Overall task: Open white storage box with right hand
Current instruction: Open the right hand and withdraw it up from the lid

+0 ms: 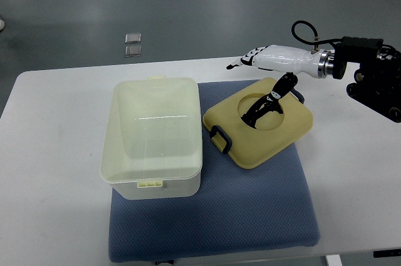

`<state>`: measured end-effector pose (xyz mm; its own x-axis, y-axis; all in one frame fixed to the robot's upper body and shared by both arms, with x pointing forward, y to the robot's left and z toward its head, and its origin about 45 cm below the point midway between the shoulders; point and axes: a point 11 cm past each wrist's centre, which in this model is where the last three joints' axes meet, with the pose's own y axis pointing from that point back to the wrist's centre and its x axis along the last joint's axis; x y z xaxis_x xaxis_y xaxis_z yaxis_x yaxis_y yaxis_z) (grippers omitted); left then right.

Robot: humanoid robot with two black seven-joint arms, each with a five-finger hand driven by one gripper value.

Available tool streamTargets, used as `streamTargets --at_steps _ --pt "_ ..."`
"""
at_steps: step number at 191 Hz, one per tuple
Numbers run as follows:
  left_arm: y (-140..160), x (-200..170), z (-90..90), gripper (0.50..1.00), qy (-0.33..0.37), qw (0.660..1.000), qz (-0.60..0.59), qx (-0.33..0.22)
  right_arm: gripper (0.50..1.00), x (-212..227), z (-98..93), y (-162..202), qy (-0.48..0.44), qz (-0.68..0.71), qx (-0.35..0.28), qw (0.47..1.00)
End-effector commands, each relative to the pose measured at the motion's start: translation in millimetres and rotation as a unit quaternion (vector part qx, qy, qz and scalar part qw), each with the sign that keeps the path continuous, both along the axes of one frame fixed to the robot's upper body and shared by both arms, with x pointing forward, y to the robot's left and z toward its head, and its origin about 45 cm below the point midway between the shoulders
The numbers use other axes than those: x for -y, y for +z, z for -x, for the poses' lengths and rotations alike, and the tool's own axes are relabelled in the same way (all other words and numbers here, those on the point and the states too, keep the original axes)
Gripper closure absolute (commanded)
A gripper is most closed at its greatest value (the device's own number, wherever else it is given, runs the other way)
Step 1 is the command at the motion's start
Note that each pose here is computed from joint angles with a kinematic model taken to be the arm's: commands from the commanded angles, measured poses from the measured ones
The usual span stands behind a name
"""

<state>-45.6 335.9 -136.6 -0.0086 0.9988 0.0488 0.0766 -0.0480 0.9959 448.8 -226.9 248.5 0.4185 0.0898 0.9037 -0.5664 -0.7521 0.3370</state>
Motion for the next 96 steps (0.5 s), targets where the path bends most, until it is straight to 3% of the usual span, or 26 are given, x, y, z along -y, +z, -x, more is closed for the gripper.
streamTargets --at_steps 1,47,78,96 --pt "0.0 0.1 -0.3 0.500 0.000 1.000 0.000 0.000 0.595 1.9 1.7 -0.4 0.002 0.009 -0.024 1.000" --pt "0.0 0.1 -0.3 0.500 0.000 1.000 0.000 0.000 0.593 8.5 1.7 25.6 -0.009 -0.007 -0.131 0.991" --pt "0.0 0.1 -0.3 0.500 0.000 1.000 0.000 0.000 0.593 35.0 2.8 50.4 -0.037 -0.028 -0.210 0.977" --pt "0.0 0.1 0.6 0.500 0.000 1.000 0.000 0.000 0.593 44.1 0.3 62.2 -0.051 -0.053 -0.221 0.972"
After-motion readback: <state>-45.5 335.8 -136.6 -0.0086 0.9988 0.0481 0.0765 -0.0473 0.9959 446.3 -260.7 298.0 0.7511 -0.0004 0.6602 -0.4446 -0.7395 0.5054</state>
